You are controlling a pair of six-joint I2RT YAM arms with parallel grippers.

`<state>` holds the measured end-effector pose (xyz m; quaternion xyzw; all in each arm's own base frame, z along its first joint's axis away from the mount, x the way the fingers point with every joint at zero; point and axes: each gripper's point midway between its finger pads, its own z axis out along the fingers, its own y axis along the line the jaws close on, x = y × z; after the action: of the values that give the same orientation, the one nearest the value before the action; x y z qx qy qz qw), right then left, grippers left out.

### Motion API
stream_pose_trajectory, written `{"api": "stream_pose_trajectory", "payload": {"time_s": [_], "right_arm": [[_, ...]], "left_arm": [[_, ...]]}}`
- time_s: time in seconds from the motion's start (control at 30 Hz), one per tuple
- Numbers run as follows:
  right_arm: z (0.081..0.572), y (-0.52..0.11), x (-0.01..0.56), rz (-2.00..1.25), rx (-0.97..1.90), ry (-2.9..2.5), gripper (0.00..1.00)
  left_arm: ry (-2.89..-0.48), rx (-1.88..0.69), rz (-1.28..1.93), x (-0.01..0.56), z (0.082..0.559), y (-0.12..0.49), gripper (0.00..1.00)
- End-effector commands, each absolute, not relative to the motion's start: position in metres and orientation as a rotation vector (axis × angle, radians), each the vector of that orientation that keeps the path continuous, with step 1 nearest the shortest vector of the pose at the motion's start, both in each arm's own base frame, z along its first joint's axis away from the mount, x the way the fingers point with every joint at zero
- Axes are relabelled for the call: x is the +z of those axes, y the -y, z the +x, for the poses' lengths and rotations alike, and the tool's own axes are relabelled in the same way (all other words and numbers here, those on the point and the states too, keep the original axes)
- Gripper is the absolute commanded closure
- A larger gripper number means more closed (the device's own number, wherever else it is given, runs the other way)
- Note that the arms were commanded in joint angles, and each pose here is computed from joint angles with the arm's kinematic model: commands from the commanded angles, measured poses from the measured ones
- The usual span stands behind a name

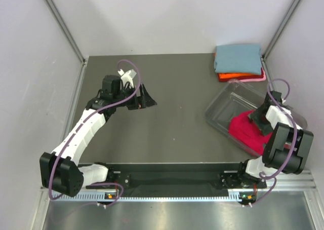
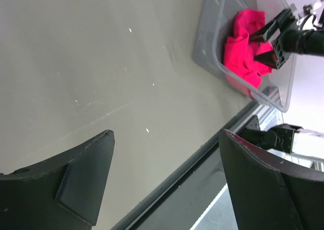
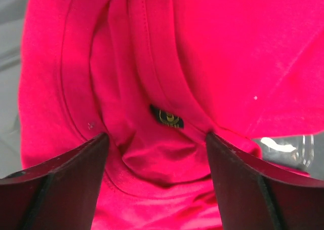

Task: Fold and stack the t-shirts
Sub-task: Grab the tshirt from the pile, then move the tshirt to the center of the board

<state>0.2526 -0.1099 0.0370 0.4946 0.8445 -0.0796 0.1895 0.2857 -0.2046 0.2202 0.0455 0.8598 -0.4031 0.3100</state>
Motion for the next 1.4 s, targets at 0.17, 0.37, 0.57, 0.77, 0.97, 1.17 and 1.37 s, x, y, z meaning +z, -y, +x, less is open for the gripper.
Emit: {"api": "stream_pose_trajectory", "payload": {"time_s": [0.17, 0.37, 0.57, 0.77, 0.97, 1.17, 1.37], "right_arm": [[0.256, 0.12, 0.02, 1.44, -0.187, -2.346, 0.49], [0.254, 0.145, 0.081, 1.367, -0.308, -2.22, 0.88], [0.262, 0.143, 0.176, 1.279, -0.223, -1.994, 1.0], [0.301, 0.088, 0.291, 0.956, 0.081, -1.88, 1.0], [0.315, -0.114, 0.438, 0.162, 0.893, -1.791, 1.0], [0.265, -0.239, 0.48, -0.191, 1.18, -1.686, 0.94], [0.301, -0.288, 0.34, -0.154, 1.121, -1.963, 0.79]], "left_arm": [[-2.201, -1.007, 0.148, 0.245, 0.291, 0.199, 0.14], [-2.179, -0.956, 0.129, 0.254, 0.292, 0.192, 0.14], [-2.084, -1.066, 0.127, 0.285, 0.283, 0.201, 0.16], [-2.094, -1.028, 0.084, 0.292, 0.288, 0.196, 0.18], [-2.032, -0.952, -0.03, 0.318, 0.299, 0.174, 0.19], [-1.948, -0.913, -0.12, 0.35, 0.289, 0.141, 0.18], [-2.074, -0.726, -0.173, 0.316, 0.263, 0.111, 0.17]]}}
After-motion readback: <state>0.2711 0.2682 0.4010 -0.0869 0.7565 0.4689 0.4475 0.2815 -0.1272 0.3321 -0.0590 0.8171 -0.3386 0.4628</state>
